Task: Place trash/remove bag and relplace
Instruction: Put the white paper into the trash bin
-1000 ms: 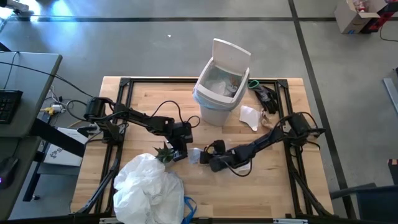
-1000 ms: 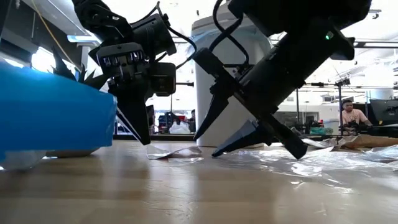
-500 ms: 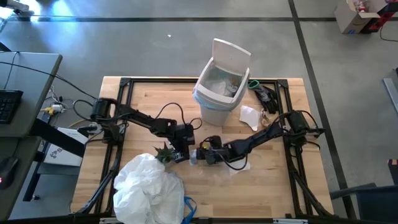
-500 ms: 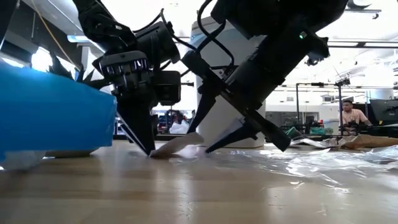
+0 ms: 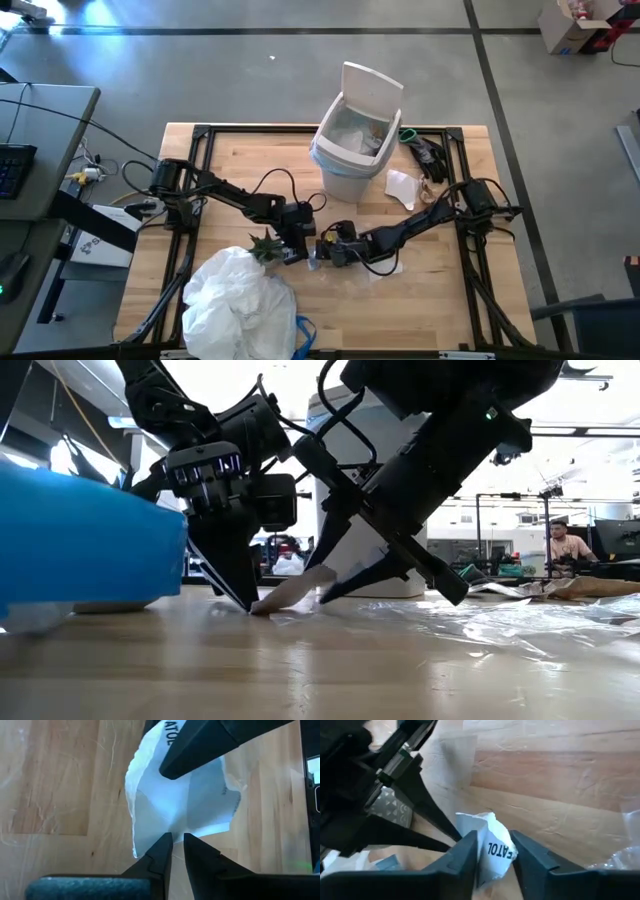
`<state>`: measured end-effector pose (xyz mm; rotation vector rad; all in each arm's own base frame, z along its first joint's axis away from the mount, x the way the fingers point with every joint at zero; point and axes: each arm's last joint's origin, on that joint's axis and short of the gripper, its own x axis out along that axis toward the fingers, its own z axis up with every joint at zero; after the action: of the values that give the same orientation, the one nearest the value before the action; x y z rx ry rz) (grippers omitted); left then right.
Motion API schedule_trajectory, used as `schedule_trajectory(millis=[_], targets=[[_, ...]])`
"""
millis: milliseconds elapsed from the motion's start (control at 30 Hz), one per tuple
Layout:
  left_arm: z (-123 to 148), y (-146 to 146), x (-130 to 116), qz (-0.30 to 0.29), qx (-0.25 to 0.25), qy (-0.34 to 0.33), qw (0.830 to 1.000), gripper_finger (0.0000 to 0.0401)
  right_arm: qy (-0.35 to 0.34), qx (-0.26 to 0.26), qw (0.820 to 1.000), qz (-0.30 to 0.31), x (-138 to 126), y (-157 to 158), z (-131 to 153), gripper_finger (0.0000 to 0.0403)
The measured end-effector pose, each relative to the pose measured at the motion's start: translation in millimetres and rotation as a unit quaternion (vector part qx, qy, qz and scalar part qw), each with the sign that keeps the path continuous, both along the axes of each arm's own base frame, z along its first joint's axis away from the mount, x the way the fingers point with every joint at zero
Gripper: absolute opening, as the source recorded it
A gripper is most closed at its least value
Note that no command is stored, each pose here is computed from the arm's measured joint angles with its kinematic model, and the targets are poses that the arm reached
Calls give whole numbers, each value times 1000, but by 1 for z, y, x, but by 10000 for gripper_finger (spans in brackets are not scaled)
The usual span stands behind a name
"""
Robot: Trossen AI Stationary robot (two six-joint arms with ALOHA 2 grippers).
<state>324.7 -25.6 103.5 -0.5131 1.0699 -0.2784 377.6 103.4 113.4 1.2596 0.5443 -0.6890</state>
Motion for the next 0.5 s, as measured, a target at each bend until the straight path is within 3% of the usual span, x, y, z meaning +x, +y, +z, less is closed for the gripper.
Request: schedule_trajectory(millis=[200, 500], targets=[[0, 0, 0, 1, 1, -2, 1000, 20, 0, -21, 1000, 10, 0, 0, 0, 10], [12, 5, -3, 18, 2, -5, 1000, 19, -16, -48, 998, 24, 1, 5, 3, 0]])
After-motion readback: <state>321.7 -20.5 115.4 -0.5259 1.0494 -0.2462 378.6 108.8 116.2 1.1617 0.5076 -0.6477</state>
